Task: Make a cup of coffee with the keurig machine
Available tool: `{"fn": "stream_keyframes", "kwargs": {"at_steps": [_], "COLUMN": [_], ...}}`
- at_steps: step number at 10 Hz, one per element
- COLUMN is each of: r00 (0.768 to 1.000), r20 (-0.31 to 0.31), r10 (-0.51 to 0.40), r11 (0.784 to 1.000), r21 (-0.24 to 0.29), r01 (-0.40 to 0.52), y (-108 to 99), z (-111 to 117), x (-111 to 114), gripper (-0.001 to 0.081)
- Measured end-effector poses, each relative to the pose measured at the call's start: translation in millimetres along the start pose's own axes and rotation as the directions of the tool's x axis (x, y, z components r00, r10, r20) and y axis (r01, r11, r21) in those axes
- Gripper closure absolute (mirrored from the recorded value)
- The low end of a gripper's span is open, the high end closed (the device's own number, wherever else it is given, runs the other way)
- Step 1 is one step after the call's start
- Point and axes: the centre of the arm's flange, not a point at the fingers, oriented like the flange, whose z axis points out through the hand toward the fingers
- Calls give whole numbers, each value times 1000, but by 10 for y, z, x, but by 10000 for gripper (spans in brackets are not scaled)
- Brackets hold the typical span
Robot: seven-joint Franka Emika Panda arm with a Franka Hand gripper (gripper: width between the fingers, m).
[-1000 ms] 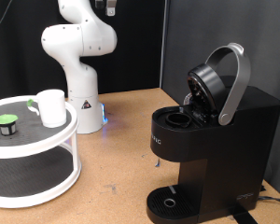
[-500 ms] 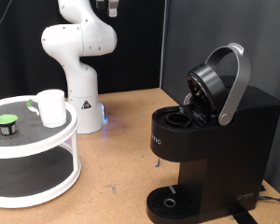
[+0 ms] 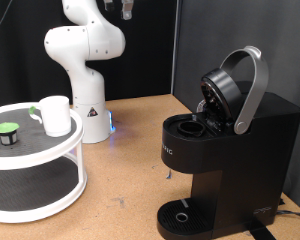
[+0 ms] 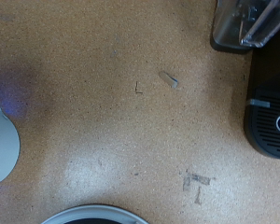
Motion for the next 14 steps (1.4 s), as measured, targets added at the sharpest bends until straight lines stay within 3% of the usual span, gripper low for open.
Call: {"fn": "stream_keyframes", "kwargs": {"at_steps": [3,7,9,12,14], "r00": [1000,998,998,997,995], "r20": [-16,54,19,69,96], "r10": [-1,36,58,39,23], "r11": [1000,996,997,998,999], "r21": [1,-84,-61,-52,-42], "r01": [1,-32,-56,-35,-19], "y": [2,361,569,538,548], "z": [3,-260,-357,-302,-299], "x": [20,16,37,7,-178], "gripper": [1,1,1,1,1]}}
